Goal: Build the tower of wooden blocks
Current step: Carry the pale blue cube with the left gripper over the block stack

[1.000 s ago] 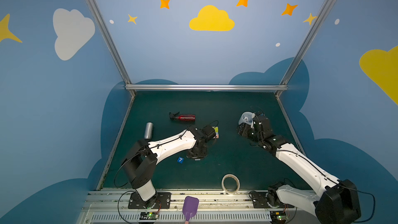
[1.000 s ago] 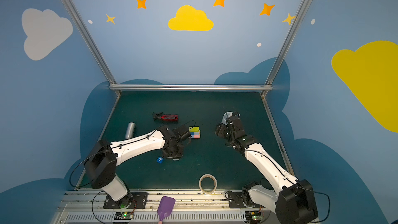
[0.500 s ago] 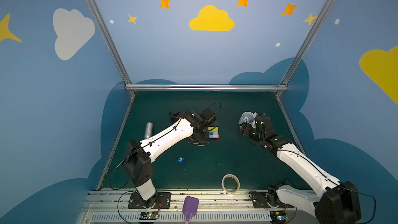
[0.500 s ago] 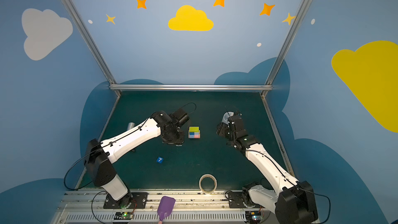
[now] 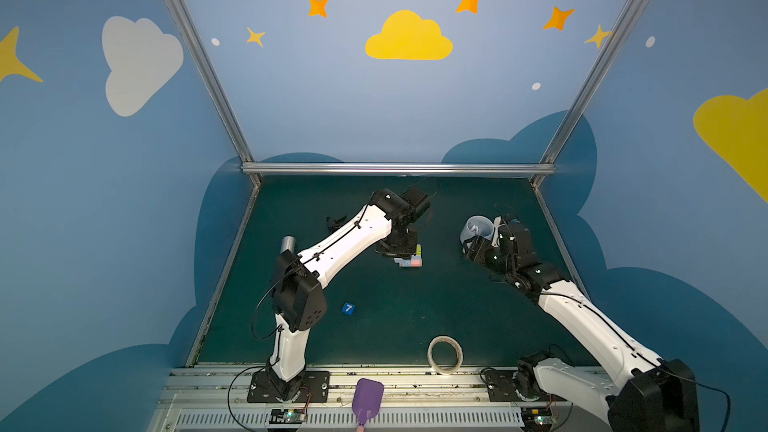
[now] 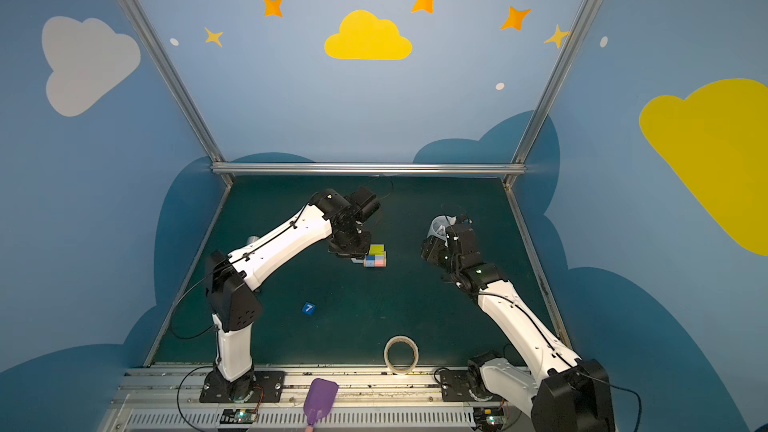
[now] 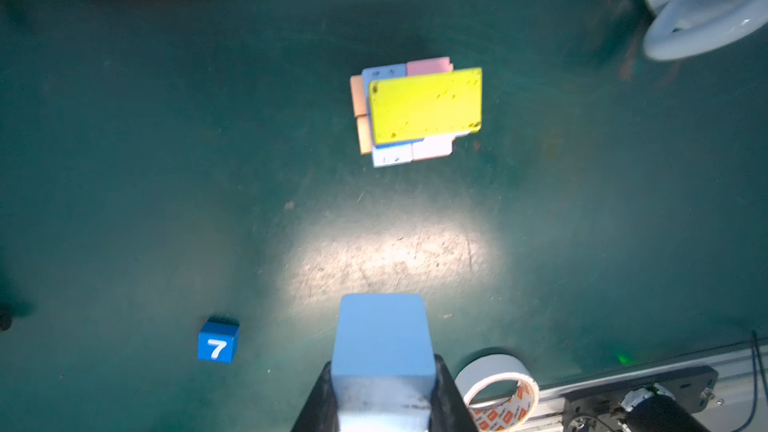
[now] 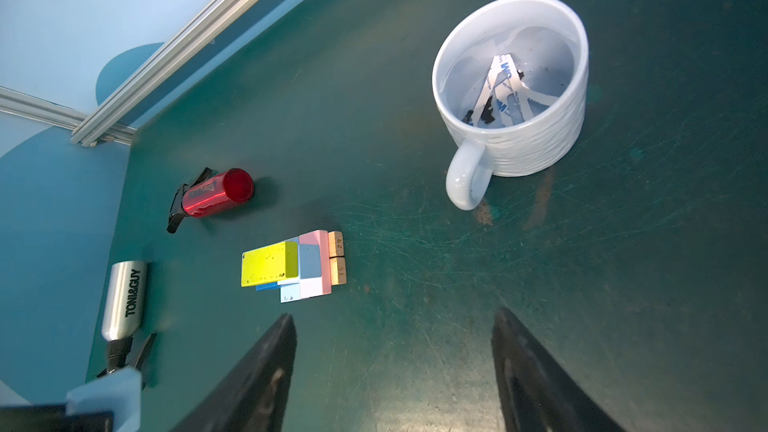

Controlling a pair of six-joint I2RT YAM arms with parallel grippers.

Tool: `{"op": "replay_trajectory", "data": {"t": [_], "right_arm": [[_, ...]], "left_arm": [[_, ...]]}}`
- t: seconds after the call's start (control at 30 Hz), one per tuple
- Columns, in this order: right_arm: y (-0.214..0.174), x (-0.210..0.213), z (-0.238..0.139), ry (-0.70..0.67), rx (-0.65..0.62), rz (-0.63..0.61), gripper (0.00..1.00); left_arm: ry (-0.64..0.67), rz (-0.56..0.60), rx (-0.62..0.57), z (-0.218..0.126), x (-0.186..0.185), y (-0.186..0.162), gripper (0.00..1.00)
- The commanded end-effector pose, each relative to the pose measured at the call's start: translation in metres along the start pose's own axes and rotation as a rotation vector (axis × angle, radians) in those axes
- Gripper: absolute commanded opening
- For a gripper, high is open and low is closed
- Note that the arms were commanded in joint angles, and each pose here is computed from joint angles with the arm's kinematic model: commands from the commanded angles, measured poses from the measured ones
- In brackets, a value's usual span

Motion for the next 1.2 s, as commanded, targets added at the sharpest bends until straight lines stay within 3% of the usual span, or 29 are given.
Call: {"op": "replay_trajectory", "data": {"t": [0.0,0.47,1.17], "right_arm": [[-0.002,-0.003,-0.002,0.003,0.006,-0.009,0.73],[0.000,-0.012,0.001,-0.003,0.012,0.011,0.73],[-0.001,-0.020,0.009,-0.015,0.032,0.035,0.73]], "left_arm": [[0.007,0.035,0.031,-0.001,-0.001,0.004,0.05],[0.012,0.047,0.035,0.017,-0.015,0.053,0.06],[0.036,-0.009,0.059,0.050,-0.011,0.066,0.09]]}}
Point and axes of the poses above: each gripper's point midway between its finger pads, its own z axis out along the fingers, its own x axis along the line the jaws close on, y = z × x, the point moved 3 cm from there along -z, back along the fingers, and after that the axes turned 11 degrees about z, right-handed, at the moved point
